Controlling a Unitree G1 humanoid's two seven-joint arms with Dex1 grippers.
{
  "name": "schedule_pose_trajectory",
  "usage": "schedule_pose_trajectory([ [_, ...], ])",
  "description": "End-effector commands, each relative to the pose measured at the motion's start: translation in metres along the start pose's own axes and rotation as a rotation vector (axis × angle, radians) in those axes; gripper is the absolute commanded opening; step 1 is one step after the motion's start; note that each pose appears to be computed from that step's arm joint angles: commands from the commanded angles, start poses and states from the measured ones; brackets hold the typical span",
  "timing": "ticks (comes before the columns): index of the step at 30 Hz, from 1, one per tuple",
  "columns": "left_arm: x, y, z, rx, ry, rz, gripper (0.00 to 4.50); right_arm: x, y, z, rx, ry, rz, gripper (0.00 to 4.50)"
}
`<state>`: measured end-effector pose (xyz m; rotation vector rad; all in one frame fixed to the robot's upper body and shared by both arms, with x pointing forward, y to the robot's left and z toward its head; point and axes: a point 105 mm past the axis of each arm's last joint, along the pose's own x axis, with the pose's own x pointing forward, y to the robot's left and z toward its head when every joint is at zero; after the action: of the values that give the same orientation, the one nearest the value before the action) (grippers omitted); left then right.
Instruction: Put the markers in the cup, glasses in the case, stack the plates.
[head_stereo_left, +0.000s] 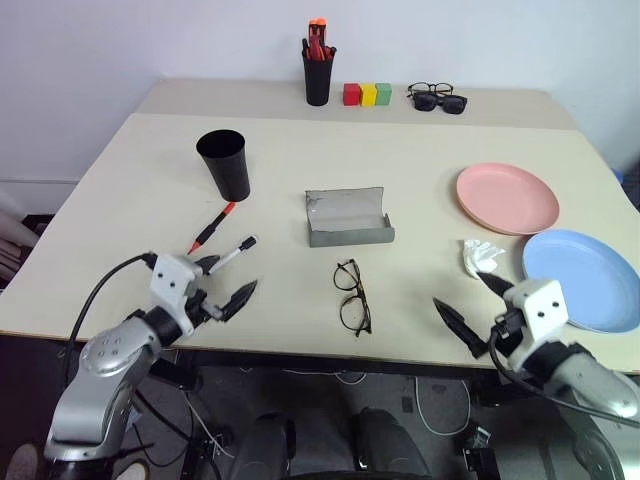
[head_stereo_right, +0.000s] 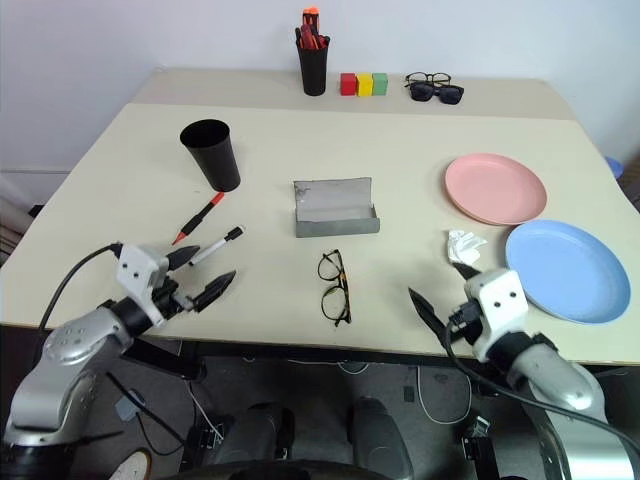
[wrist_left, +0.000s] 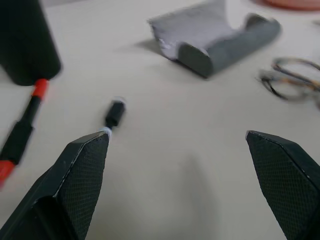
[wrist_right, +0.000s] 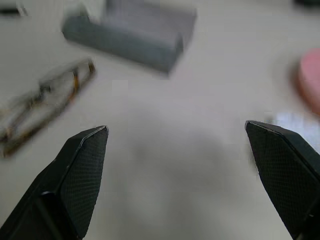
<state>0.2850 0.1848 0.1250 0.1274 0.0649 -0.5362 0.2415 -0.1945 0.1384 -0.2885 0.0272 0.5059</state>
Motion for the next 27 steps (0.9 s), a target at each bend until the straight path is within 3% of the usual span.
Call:
schedule_pose_trajectory([
  [1,0.009,0.003,0.007,0.015,0.054,0.022,4.48,0.014,0.017,0.013,-0.014,-0.049,0.208,4.47],
  [9,0.028,0.009,0.029,0.073,0.148,0.036,4.48,0.038,0.047,0.048,-0.068,-0.141,0.606,4.47],
  [27,0.047,0.032,0.009,0.124,0.551,-0.052,4.48,0.068,0.041,0.056,-0.080,-0.203,0.614,4.47],
])
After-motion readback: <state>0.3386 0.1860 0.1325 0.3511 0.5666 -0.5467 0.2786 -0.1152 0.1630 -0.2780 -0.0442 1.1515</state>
